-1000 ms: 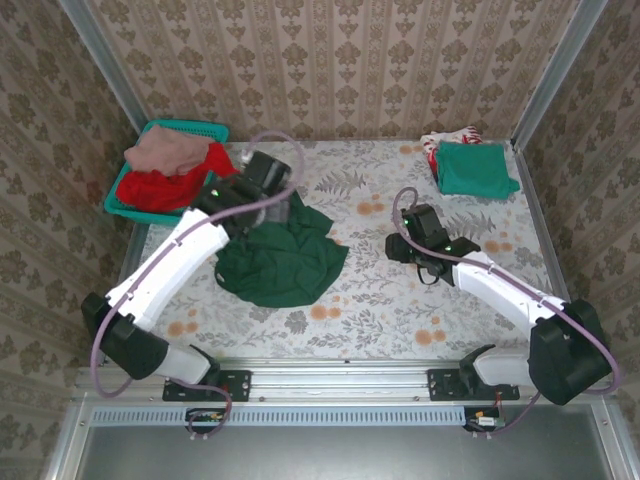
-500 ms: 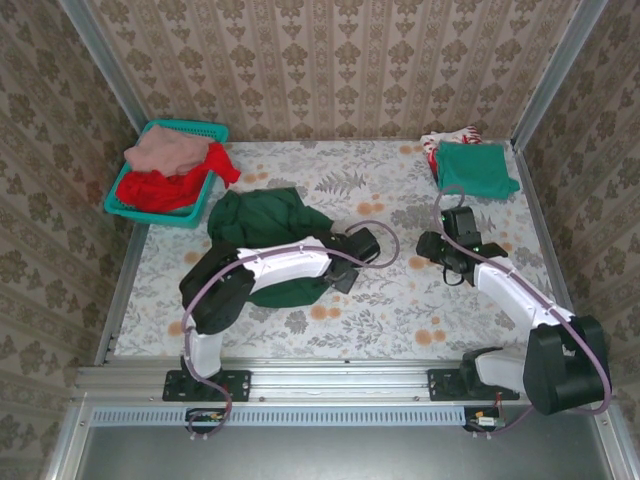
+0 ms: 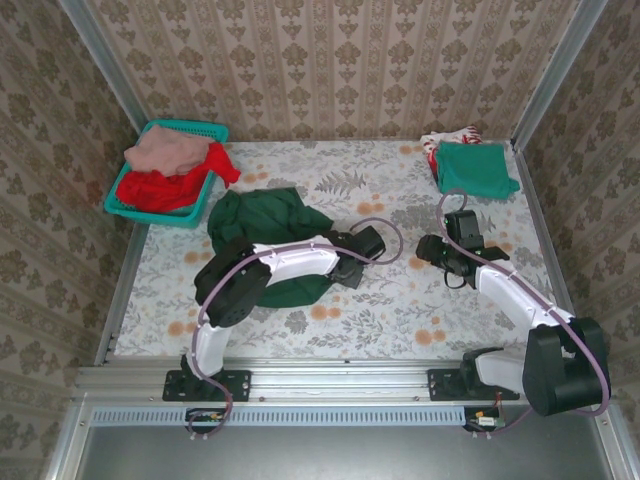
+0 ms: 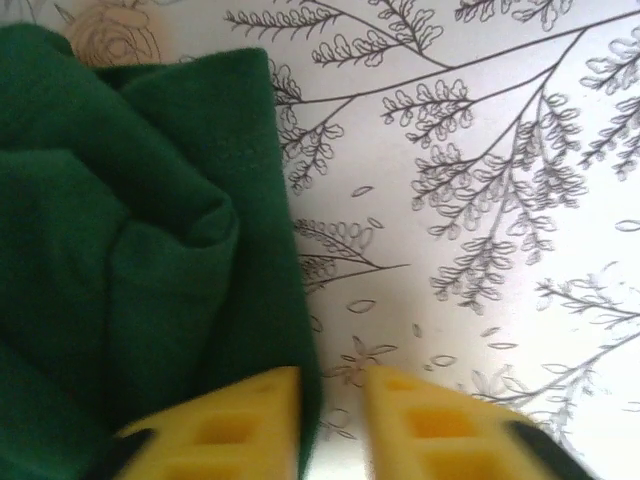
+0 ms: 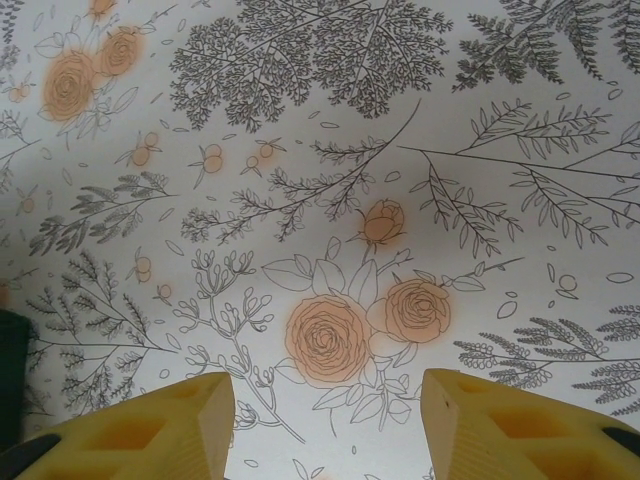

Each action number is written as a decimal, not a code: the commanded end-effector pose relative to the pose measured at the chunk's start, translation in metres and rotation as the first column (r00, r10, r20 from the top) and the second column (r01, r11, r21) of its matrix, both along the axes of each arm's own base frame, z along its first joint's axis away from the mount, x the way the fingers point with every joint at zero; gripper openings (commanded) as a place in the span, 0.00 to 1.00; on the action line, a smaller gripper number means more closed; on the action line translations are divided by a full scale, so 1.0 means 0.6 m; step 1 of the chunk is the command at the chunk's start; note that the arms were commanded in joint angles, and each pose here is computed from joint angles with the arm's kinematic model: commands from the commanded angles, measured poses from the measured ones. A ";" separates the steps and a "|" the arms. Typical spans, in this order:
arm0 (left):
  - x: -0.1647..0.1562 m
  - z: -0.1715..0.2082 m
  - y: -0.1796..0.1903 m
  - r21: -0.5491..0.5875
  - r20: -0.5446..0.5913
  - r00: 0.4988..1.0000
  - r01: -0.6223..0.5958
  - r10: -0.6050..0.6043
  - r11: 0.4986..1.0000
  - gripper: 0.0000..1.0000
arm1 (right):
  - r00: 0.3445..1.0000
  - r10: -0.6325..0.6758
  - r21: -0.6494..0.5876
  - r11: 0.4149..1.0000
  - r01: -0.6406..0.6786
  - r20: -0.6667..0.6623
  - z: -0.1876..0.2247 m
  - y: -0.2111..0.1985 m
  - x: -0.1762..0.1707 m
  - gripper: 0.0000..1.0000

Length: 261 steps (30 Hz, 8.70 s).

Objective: Fold and stack the t-shirts

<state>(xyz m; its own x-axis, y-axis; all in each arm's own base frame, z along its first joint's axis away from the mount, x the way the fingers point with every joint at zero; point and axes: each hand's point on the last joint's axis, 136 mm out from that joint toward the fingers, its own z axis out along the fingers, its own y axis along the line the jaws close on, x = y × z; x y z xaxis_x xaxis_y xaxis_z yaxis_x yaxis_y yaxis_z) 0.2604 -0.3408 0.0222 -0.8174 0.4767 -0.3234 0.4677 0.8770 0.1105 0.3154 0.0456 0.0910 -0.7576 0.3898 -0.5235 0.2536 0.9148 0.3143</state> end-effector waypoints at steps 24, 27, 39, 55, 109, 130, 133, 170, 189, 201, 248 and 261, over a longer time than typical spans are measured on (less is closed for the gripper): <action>-0.089 0.081 0.382 -0.180 0.024 0.871 -0.479 0.491 0.859 0.00 | 0.886 0.461 0.018 0.887 -0.461 -0.056 -0.054 0.403 0.150 0.67; -0.092 0.082 0.390 -0.188 0.021 0.864 -0.492 0.504 0.850 0.00 | 0.880 0.468 0.002 0.883 -0.470 -0.075 -0.072 0.431 0.189 0.67; -0.082 0.168 0.430 -0.308 0.064 0.818 -0.529 0.572 0.791 0.00 | 0.876 0.411 -0.187 0.867 -0.461 -0.253 -0.144 0.425 0.204 0.45; -0.052 0.351 0.448 -0.430 0.220 0.801 -0.432 0.556 0.793 0.00 | 0.941 0.334 -0.363 0.885 -0.292 0.057 0.160 0.281 0.098 0.00; -0.119 0.207 0.419 -0.636 0.004 0.797 -0.464 0.604 0.617 0.50 | 0.991 -0.115 -0.284 0.950 0.129 0.067 0.134 -0.068 -0.116 0.31; 0.297 0.192 0.340 -0.472 0.061 0.824 -0.473 0.563 0.744 0.58 | 0.968 0.248 -0.082 0.965 -0.249 -0.020 0.005 0.189 -0.001 0.50; 0.378 0.155 0.322 -0.455 0.022 0.838 -0.478 0.546 0.752 0.55 | 0.969 0.231 -0.107 0.965 -0.240 -0.091 -0.045 0.184 -0.004 0.50; 0.545 0.255 0.378 -0.488 0.066 0.835 -0.451 0.547 0.747 0.67 | 0.887 0.439 -0.182 0.869 -0.459 -0.143 -0.041 0.210 -0.127 0.73; -0.148 0.138 0.408 -0.279 -0.060 0.828 -0.551 0.558 0.787 0.70 | 0.821 0.457 -0.471 0.673 -0.571 -0.342 -0.098 0.241 -0.133 0.75; -0.229 0.052 0.396 -0.098 -0.053 0.847 -0.531 0.529 0.842 0.64 | 0.900 0.275 -0.558 0.711 -0.428 -0.339 -0.074 0.161 -0.086 0.58; -0.045 0.128 0.460 -0.417 -0.210 0.734 -0.665 0.646 0.620 0.56 | 0.427 0.866 -0.237 0.486 -0.841 0.259 0.012 0.594 -0.200 0.64; 0.004 0.162 0.517 -0.515 -0.195 0.639 -0.712 0.744 0.477 0.63 | 0.457 0.889 -0.242 0.443 -0.863 -0.003 -0.109 0.712 -0.137 0.45</action>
